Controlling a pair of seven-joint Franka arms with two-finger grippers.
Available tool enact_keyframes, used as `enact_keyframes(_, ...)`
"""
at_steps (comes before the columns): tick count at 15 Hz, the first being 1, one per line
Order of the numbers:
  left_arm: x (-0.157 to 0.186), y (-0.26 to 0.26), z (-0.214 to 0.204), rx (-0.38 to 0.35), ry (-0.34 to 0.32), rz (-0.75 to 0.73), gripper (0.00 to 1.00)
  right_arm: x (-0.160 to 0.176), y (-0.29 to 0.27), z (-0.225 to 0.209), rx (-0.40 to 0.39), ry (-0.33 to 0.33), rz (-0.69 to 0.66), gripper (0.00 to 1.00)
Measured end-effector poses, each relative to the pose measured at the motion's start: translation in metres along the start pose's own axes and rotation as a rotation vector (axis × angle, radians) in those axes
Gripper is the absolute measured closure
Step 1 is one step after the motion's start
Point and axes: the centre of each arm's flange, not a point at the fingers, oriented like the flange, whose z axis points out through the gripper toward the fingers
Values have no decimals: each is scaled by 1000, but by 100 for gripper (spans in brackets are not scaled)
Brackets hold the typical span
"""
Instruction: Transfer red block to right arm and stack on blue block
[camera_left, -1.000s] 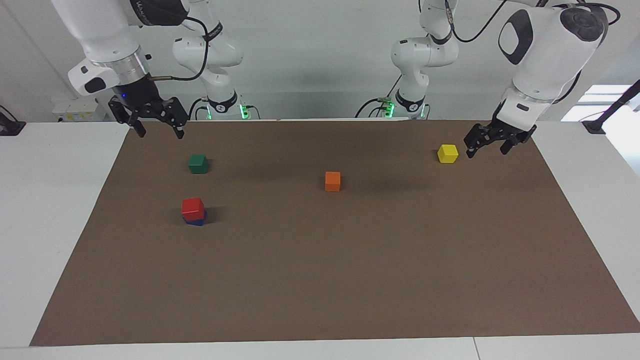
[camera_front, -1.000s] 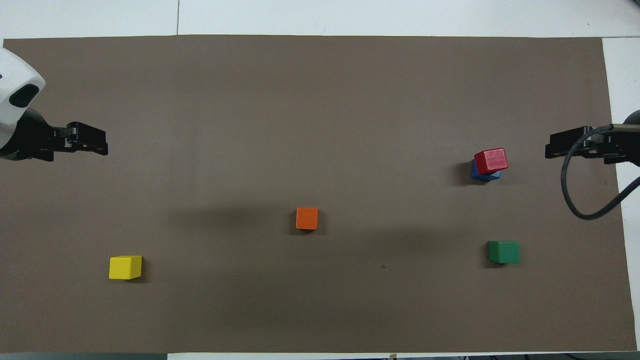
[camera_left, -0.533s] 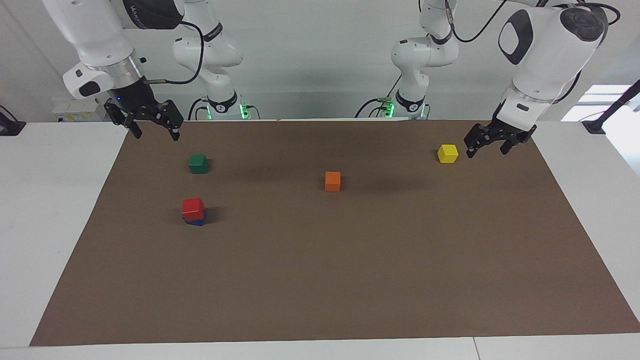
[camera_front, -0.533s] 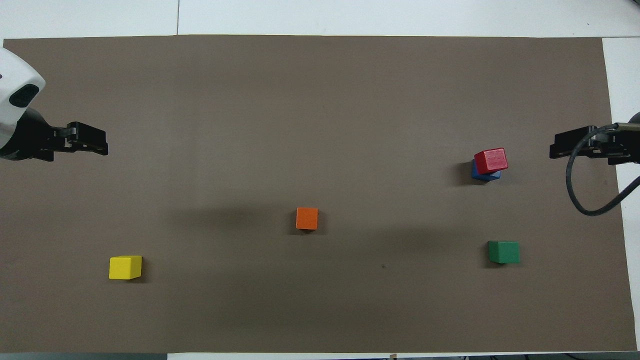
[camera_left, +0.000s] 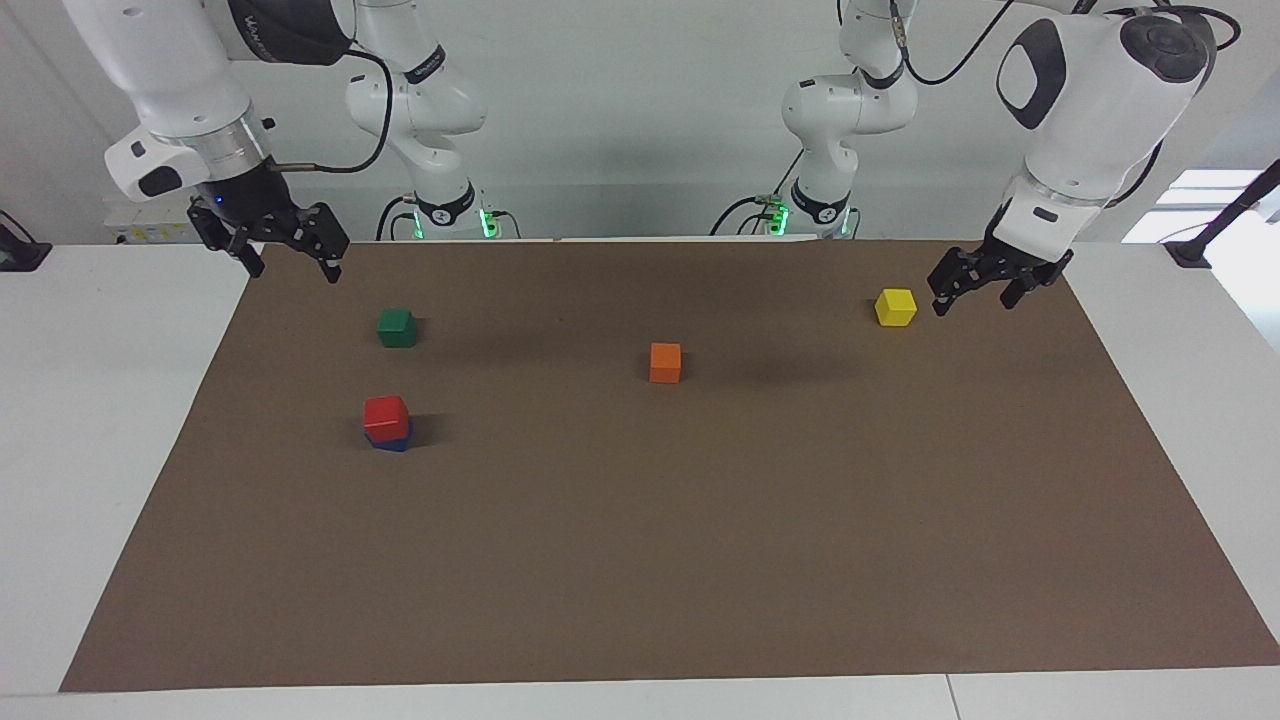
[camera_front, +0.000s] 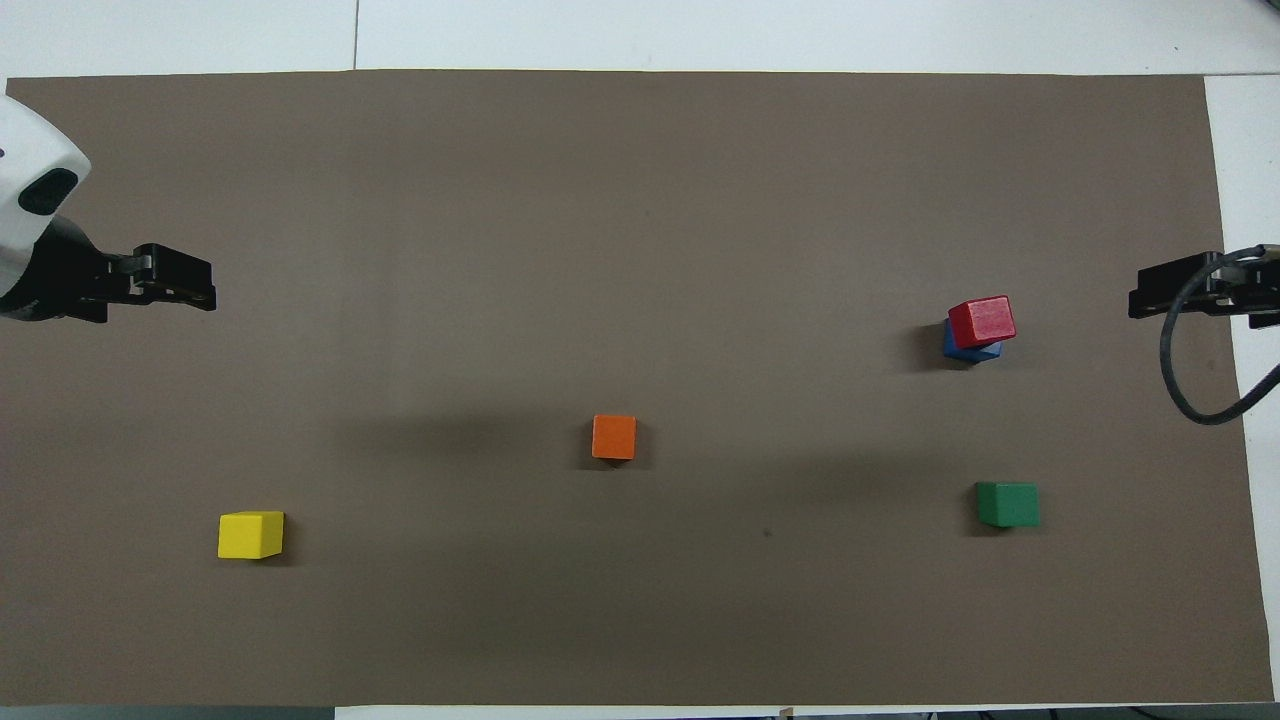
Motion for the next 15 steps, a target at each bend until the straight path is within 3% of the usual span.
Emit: enact_keyframes(15,0,0,0,0,0,0,0,-3,2,3,-1,-29,-91,0)
